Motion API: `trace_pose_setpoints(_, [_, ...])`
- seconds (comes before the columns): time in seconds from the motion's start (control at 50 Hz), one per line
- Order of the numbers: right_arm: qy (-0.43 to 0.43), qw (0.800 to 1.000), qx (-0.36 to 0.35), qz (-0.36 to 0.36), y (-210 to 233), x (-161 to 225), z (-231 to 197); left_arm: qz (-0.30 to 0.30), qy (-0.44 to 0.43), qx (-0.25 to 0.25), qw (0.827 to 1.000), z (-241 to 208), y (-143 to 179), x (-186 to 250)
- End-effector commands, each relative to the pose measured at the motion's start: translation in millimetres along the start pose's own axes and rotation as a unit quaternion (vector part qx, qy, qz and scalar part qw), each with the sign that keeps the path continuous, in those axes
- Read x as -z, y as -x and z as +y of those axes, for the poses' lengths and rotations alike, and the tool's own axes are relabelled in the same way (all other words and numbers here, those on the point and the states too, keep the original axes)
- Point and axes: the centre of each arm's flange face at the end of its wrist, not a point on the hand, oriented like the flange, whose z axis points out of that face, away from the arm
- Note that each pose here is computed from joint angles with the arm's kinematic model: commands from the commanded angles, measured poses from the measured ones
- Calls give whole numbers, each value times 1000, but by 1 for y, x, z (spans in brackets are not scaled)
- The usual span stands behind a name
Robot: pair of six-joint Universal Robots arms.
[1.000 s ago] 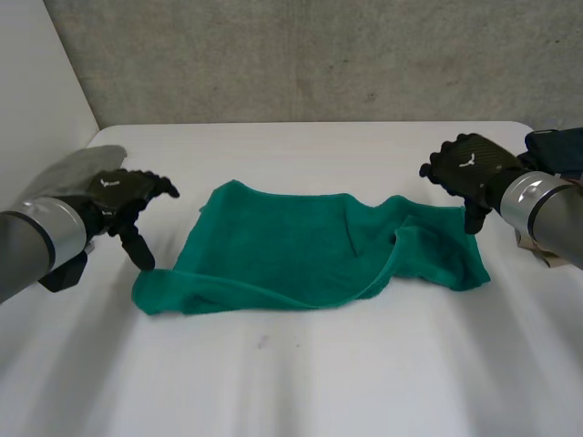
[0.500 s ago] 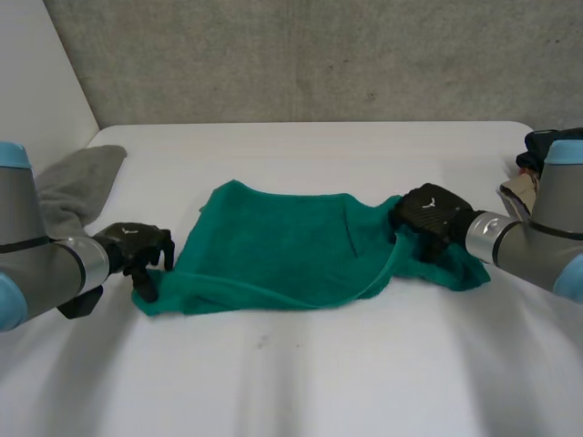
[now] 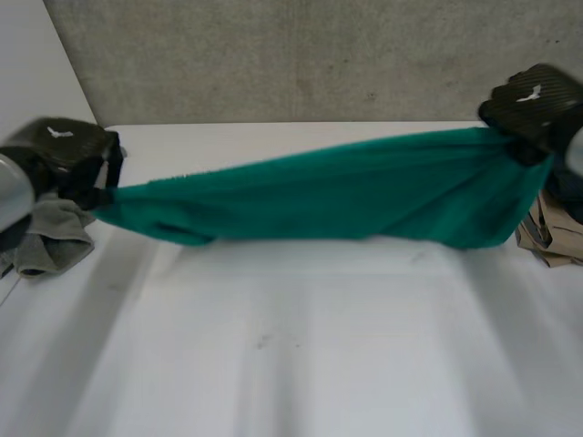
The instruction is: Fold the laundry.
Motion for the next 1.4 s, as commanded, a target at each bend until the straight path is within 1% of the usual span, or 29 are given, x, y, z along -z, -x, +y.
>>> trace_pose_setpoints(0.02, [99, 992, 56, -61, 3, 49, 0, 50, 63, -46, 996, 1, -20, 54])
trace_pose_setpoints(0.04, [118, 987, 60, -90, 12, 55, 4, 58, 69, -53, 995, 4, -23, 55])
trace_pose_setpoints(0.1, [132, 981, 67, -125, 31, 53, 13, 72, 86, -73, 991, 19, -30, 45])
trace_pose_setpoints(0.22, [127, 983, 55, -123, 58, 24, 29, 74, 94, -80, 990, 43, -41, 3])
trace_pose_setpoints(0.3, [122, 987, 48, -88, 67, -4, 39, 46, 58, -97, 993, 40, -42, -33])
trace_pose_setpoints(0.36, [91, 994, 49, -33, 62, -30, 32, -14, -11, -105, 994, 14, -29, -60])
trace_pose_setpoints(0.4, [62, 997, 47, 13, 50, -44, 21, -55, -61, -107, 991, -8, -17, -70])
trace_pose_setpoints(0.42, [25, 996, 38, 71, 32, -56, 5, -97, -118, -103, 983, -34, -2, -77])
trace_pose_setpoints(0.48, [-52, 984, 10, 171, -2, -67, -23, -153, -210, -87, 962, -71, 20, -82])
trace_pose_setpoints(0.5, [-108, 967, -11, 232, -25, -69, -40, -184, -273, -73, 941, -94, 34, -81])
trace_pose_setpoints(0.56, [-199, 932, -33, 301, -52, -66, -63, -219, -356, -49, 907, -119, 53, -77])
trace_pose_setpoints(0.58, [-260, 906, -43, 330, -65, -62, -75, -231, -402, -36, 885, -132, 61, -72])
trace_pose_setpoints(0.64, [-334, 879, -55, 337, -69, -58, -85, -238, -450, -24, 860, -143, 69, -67])
trace_pose_setpoints(0.7, [-342, 886, -67, 307, -59, -62, -82, -225, -444, -23, 867, -139, 67, -67])
trace_pose_setpoints(0.72, [-329, 897, -72, 286, -51, -65, -75, -210, -433, -25, 876, -133, 63, -69])
trace_pose_setpoints(0.78, [-299, 918, -83, 246, -33, -72, -63, -192, -403, -26, 895, -115, 58, -75])
trace_pose_setpoints(0.8, [-281, 928, -90, 226, -22, -75, -54, -183, -382, -25, 906, -102, 56, -80])
trace_pose_setpoints(0.86, [-255, 941, -101, 200, -9, -81, -41, -171, -344, -22, 923, -78, 49, -88])
trace_pose_setpoints(0.88, [-236, 948, -106, 183, 2, -85, -31, -161, -317, -19, 934, -59, 43, -93])
trace_pose_setpoints(0.94, [-201, 961, -117, 150, 23, -91, -14, -143, -272, -16, 951, -27, 31, -102])
trace_pose_setpoints(0.96, [-176, 968, -124, 126, 38, -94, -1, -130, -242, -20, 961, -6, 22, -106])
trace_pose_setpoints(1.0, [-138, 978, -129, 93, 61, -98, 19, -104, -202, -30, 974, 25, 4, -110])
trace_pose_setpoints(1.08, [-59, 991, -112, 34, 99, -96, 52, -39, -134, -69, 988, 78, -31, -108])
trace_pose_setpoints(1.16, [9, 996, -83, -22, 116, -77, 64, 4, -61, -107, 992, 110, -47, -90])
trace_pose_setpoints(1.26, [92, 991, -44, -86, 119, -39, 65, 33, 36, -127, 991, 118, -42, -51])
trace_pose_setpoints(1.28, [135, 985, -25, -108, 117, -22, 68, 50, 75, -135, 987, 118, -42, -32])
trace_pose_setpoints(1.34, [207, 967, 7, -150, 117, 9, 74, 81, 138, -144, 977, 119, -41, -2])
trace_pose_setpoints(1.36, [245, 952, 28, -179, 117, 28, 77, 106, 180, -145, 967, 120, -42, 16])
trace_pose_setpoints(1.4, [262, 942, 56, -200, 115, 45, 76, 141, 219, -152, 953, 119, -43, 38])
